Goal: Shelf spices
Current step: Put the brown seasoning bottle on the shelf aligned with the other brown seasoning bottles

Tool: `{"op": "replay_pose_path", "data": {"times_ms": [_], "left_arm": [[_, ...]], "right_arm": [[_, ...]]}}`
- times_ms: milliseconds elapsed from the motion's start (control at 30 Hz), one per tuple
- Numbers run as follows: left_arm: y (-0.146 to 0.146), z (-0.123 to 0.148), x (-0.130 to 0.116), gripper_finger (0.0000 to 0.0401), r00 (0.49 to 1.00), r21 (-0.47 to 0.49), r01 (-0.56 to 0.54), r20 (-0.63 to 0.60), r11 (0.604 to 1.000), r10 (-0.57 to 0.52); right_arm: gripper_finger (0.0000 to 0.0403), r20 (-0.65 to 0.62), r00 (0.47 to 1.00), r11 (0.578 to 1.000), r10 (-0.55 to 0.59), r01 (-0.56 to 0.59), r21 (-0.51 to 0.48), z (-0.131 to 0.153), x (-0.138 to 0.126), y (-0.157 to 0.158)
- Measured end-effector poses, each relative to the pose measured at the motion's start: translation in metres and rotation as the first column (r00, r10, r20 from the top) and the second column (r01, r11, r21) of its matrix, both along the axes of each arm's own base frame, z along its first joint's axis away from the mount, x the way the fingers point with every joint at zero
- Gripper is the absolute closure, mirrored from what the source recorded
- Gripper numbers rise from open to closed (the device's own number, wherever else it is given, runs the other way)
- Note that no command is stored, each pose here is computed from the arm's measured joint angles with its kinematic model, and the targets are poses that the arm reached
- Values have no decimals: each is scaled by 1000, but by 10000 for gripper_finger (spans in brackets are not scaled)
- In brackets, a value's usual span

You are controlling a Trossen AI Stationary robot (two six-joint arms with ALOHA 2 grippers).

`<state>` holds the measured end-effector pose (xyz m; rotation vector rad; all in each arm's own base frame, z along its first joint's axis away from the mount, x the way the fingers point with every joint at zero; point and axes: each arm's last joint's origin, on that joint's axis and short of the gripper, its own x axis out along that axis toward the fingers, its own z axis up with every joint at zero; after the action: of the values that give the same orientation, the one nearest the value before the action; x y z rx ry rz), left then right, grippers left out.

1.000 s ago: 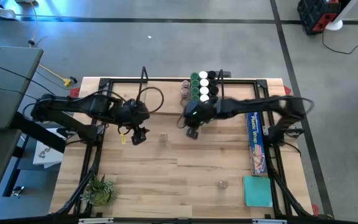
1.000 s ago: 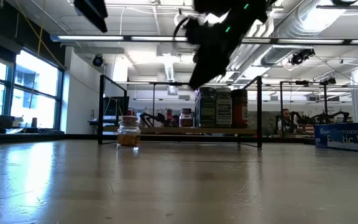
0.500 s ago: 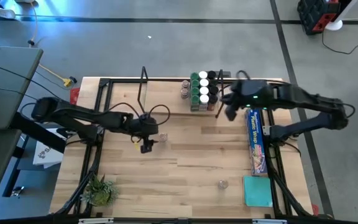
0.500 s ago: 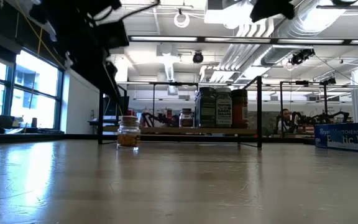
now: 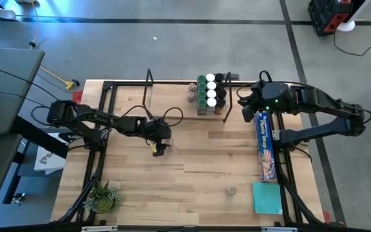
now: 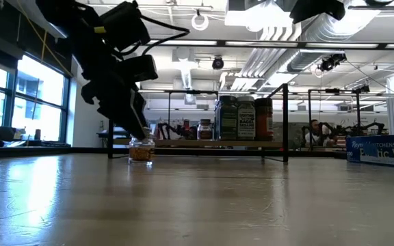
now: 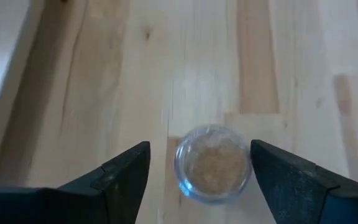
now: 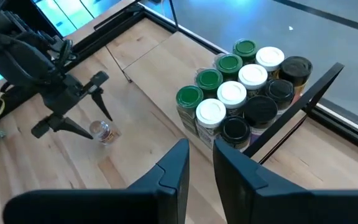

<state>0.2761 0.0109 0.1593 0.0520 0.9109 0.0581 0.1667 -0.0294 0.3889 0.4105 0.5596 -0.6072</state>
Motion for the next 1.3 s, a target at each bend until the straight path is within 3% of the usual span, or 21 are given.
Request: {"op": "replay_pose_path", "data": {"times_ms": [133,433,833,1000,1167,1300], "left_arm": [[0,-2,-2,152,1000,-13,0,-27,1000,0],[-1,-2,-2,241,1000,-19,4,-28,1000,-4],[0,2,3,239,999,22,-14,30,1000,13],[3,33,21,239,995,33,-43,88,999,40],[33,76,42,239,965,69,-178,209,982,160],[73,78,54,239,953,29,-239,201,971,229]], "right_arm": [[337,-15,1000,1000,-1,1,3,-2,3,0],[337,-30,1000,1000,0,0,3,-4,7,-1],[337,-30,1000,1000,1,-1,4,-4,7,-1],[337,-29,1000,1000,2,-2,7,-4,7,-1],[337,-30,1000,1000,3,-3,6,-4,7,-1],[337,-30,1000,1000,0,0,3,-4,7,-1]]}}
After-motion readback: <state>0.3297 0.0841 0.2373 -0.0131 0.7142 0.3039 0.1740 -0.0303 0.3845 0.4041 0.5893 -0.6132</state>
